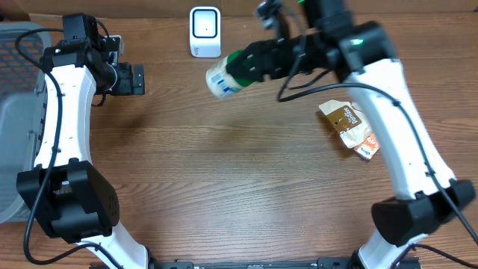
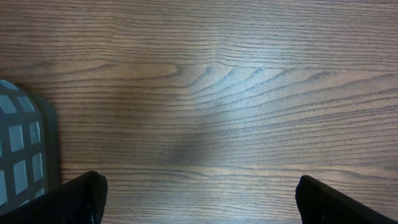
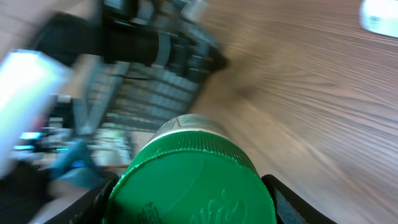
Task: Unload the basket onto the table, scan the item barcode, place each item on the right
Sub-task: 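Carry the jar with the right gripper up to the scanner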
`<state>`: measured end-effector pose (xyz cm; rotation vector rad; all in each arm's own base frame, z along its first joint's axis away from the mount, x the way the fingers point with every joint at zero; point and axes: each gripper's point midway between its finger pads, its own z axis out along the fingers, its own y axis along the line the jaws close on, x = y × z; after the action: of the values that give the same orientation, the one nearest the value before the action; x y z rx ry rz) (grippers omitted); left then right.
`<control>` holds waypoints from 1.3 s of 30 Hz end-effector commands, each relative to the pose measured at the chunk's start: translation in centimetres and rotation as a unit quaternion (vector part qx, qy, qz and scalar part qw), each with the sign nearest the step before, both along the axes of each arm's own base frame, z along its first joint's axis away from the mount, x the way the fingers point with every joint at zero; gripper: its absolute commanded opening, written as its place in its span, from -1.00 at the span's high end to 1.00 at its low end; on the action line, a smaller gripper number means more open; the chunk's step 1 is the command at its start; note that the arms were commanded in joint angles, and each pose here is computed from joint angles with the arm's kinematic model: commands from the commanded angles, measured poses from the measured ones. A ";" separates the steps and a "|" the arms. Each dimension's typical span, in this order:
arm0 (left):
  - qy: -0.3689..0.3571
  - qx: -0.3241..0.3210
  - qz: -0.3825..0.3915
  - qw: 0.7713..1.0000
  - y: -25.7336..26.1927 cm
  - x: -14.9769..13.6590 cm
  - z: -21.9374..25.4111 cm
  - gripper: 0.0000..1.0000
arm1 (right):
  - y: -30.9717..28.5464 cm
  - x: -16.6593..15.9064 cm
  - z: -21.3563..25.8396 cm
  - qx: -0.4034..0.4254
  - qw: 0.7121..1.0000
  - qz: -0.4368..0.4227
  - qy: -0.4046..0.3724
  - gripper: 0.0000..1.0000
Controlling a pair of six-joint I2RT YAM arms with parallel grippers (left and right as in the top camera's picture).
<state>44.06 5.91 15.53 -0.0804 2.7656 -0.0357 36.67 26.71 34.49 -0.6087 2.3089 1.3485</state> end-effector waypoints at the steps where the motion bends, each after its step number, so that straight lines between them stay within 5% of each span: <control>1: -0.010 0.008 -0.007 1.000 0.2 0.2 0.7 -0.99 | -0.9 -2.4 5.1 0.110 0.992 0.067 0.002 0.45; 7: -0.010 0.008 -0.007 1.000 0.2 0.2 0.7 -0.99 | -2.5 -0.4 4.2 0.081 0.996 0.021 -0.011 0.45; 15: -0.010 0.008 -0.007 1.000 0.2 0.2 0.7 -0.99 | -2.9 6.2 -1.3 -0.133 0.973 -0.145 -0.117 0.45; 25: -0.010 0.008 -0.007 1.000 0.2 0.2 0.7 -0.99 | 0.0 17.8 -5.7 -0.235 0.879 -0.301 -0.285 0.46; 34: -0.010 0.008 -0.007 1.000 0.2 0.2 0.7 -0.99 | 3.9 24.5 -8.5 -0.287 0.775 -0.204 -0.524 0.46; 39: -0.010 0.008 -0.007 1.000 0.2 0.2 0.7 -0.99 | 4.9 26.0 -10.0 -0.314 0.722 -0.173 -0.591 0.45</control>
<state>44.05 5.95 15.54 -0.0811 2.7660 -0.0320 62.19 31.49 23.59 -0.7067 1.6290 -0.0180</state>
